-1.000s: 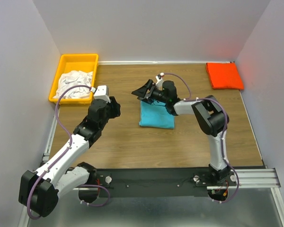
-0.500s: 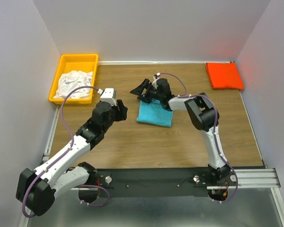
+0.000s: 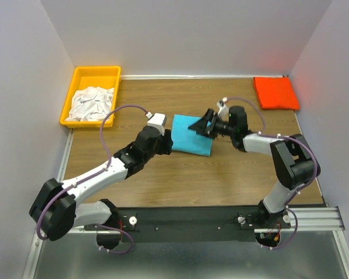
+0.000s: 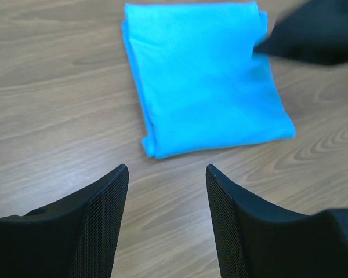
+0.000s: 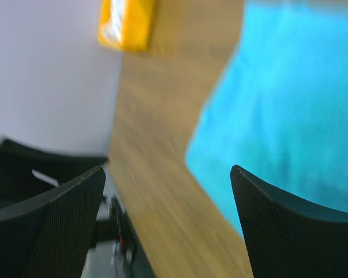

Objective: Fold and stack the t-shirts
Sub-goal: Fold the tshirt, then neatly place the folded tshirt to the corner

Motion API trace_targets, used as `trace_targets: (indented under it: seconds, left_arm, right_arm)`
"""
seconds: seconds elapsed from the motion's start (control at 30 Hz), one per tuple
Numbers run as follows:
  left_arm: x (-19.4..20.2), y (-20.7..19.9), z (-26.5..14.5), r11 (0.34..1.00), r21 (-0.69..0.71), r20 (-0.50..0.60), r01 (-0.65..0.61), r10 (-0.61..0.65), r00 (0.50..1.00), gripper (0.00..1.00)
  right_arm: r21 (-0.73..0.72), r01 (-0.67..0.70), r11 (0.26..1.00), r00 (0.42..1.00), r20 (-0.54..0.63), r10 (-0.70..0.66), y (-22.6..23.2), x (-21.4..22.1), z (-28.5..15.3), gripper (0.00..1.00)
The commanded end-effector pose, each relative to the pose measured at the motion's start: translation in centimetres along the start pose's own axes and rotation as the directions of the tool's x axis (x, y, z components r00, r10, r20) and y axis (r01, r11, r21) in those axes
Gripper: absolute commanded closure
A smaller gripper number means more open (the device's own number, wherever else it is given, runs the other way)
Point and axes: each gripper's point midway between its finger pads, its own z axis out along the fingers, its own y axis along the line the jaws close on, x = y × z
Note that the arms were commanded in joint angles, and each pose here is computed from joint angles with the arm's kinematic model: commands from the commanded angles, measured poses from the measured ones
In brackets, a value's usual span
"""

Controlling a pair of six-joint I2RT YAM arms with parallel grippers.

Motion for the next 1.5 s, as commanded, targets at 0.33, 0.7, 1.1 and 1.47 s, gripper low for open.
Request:
trace_targets:
  seconds: [0.33,0.7,1.1,1.47]
  left_arm:
    - [-1.8,-4.0,4.6,0.994,0.064,-0.014,-0.091,0.092,0.996,0.37]
    - [-1.3,-7.6,7.0,0.920,0.116,-0.018,-0.375,0.379,0.925,0.42]
    - [5.2,-16.3,9.6,0.727,0.287,-0.046,-0.624,0.661,0.749,0.43]
    - [8.4,-19.4,12.7,0.679,0.405,-0.071,-0.613,0.691,0.719,0.41]
  right_arm:
    - [0.007,-0.178,0.984,0.969,-0.175,0.177,-8.7,11.4,-6.4,0.09]
    - [0.634,-0.042,0.772,0.998,0.056,0.008,-12.2,2.3,-12.4,0.07]
    - [0.910,-0.146,0.388,0.951,0.237,-0.197,-13.7,-3.9,-23.0,0.02]
    - [0.884,-0.205,0.420,0.956,0.273,-0.107,-14.4,-2.8,-23.2,0.00]
